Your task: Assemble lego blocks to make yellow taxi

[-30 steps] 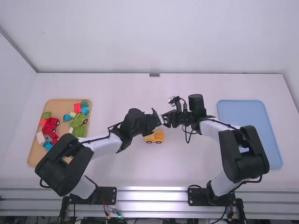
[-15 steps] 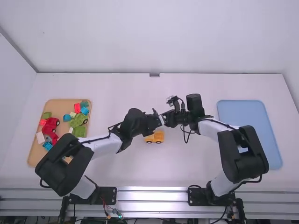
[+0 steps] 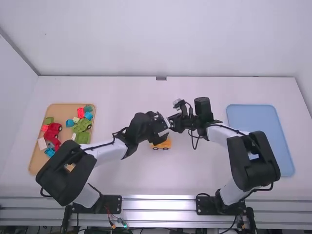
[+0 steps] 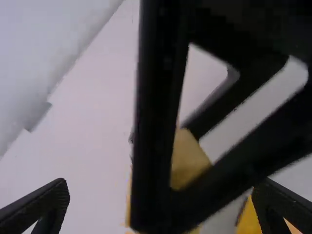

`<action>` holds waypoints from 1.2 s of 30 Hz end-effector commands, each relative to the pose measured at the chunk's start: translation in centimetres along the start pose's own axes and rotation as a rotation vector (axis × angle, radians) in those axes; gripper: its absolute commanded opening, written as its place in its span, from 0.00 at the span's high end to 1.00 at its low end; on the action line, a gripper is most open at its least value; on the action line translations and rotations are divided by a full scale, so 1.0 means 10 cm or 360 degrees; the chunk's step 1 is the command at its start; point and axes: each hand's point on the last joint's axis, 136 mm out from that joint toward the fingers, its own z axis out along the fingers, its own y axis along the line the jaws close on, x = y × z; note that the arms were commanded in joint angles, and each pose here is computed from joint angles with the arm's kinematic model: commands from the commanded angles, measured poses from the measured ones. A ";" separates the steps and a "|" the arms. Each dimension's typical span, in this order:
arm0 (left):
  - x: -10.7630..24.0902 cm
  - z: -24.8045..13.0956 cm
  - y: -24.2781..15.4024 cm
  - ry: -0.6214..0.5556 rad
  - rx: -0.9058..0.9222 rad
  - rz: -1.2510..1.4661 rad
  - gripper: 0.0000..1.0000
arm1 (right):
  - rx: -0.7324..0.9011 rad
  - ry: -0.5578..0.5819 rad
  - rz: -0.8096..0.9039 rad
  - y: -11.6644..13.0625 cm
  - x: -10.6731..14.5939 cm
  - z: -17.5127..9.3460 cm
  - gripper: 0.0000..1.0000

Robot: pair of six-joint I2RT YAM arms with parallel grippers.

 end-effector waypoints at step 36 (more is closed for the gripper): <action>-0.80 -1.33 0.19 -0.0383 0.0949 -0.0173 0.21 | -0.0401 0.0291 -0.1385 1.34 -0.70 -0.27 0.94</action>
